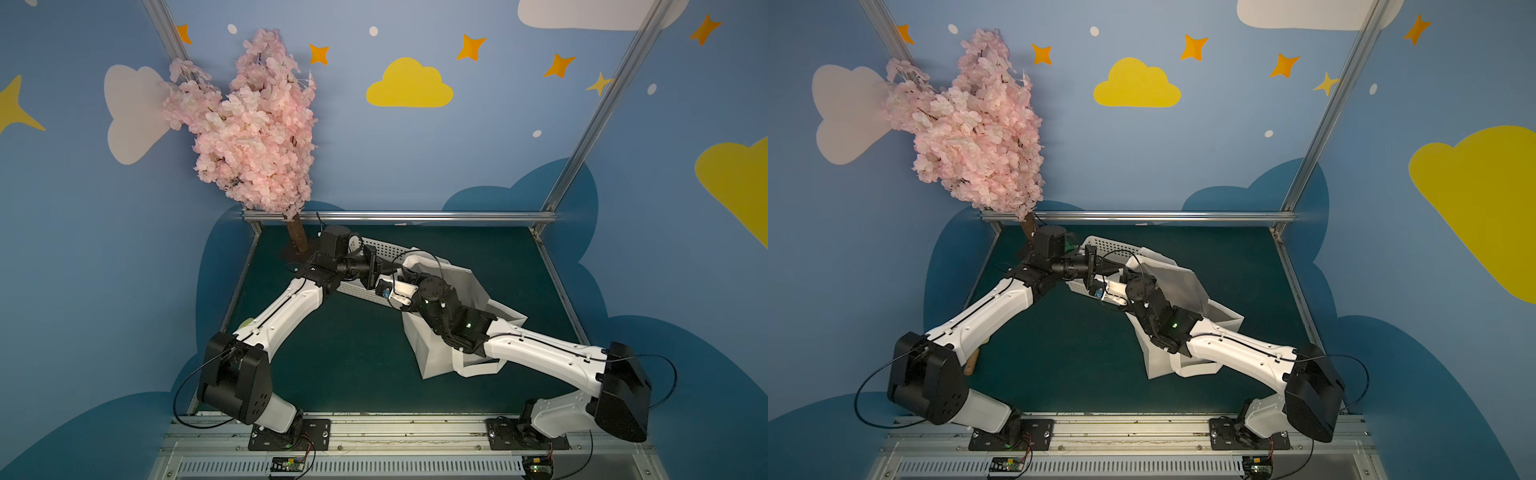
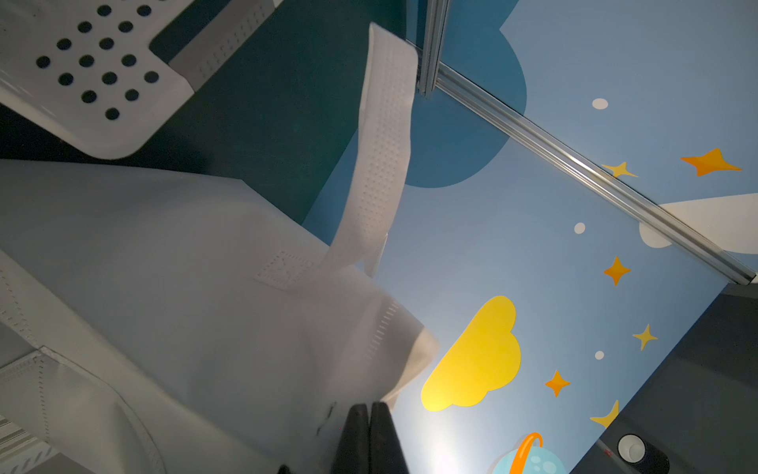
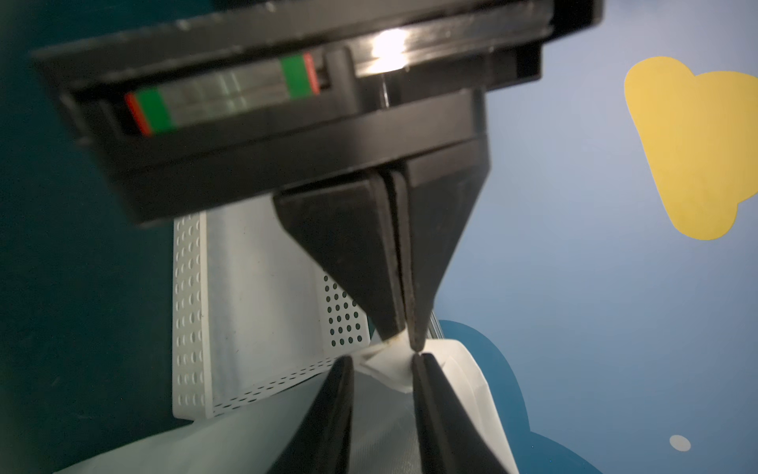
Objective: Place the ice pack in the delivery bag
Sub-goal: Tear off the adhesive seal from the delivery bag.
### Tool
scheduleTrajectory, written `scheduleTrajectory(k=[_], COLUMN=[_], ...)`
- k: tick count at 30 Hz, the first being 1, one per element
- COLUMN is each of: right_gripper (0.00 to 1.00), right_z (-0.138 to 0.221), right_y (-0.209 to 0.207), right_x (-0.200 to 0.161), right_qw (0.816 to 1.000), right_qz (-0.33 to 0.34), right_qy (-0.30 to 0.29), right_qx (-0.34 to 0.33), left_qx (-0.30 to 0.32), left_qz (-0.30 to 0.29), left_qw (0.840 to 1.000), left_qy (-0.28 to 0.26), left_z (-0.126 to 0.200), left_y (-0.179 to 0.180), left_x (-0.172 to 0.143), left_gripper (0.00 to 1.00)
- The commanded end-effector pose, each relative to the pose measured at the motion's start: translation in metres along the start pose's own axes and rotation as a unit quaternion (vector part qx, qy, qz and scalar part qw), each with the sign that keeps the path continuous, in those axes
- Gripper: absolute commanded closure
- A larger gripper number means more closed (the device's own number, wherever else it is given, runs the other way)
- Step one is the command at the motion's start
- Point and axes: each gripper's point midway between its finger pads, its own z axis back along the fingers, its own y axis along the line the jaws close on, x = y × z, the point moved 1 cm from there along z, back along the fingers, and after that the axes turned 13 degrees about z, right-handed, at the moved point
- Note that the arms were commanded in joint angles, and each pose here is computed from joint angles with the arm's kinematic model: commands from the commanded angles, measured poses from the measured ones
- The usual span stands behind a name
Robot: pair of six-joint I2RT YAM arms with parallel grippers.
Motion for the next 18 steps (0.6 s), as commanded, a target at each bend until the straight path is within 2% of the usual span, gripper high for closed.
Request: scheduleTrajectory(k=[1,3,6,10,13,18], right_gripper=[0.69,0.71,0.84,0.90,1.00,1.00], right_z=[-0.004,-0.005,-0.004,0.000,0.001,0.005], right_y=[-0.012,-0.014,-0.019,-0.024,-0.024,-0.021], right_x=[0.007,0.006,0.006,0.007,0.006,0.004], right_qw=[1.000,1.000,0.999,0.999,0.999,0.999], right_qz=[-0.009,-0.012,-0.016,-0.021,-0.021,-0.022], right_qy=[-0.003,0.001,0.000,-0.004,-0.003,-0.004], right_qx=[-0.020,-0.026,-0.033,-0.038,-0.035,-0.025], left_qx=[0.000,0.000,0.000,0.001,0.001,0.001], left_qz=[0.003,0.003,0.003,0.004,0.004,0.006], left_qw=[1.000,1.000,1.000,1.000,1.000,1.000], left_qy=[-0.003,-0.004,-0.003,-0.004,-0.004,-0.003], left_z=[0.001,0.001,0.001,0.001,0.001,0.000], left_y=[0.001,0.001,0.001,0.002,0.002,0.002], left_x=[0.003,0.003,0.003,0.004,0.005,0.005], left_gripper=[0.97,0.97,0.97,0.97,0.97,0.97])
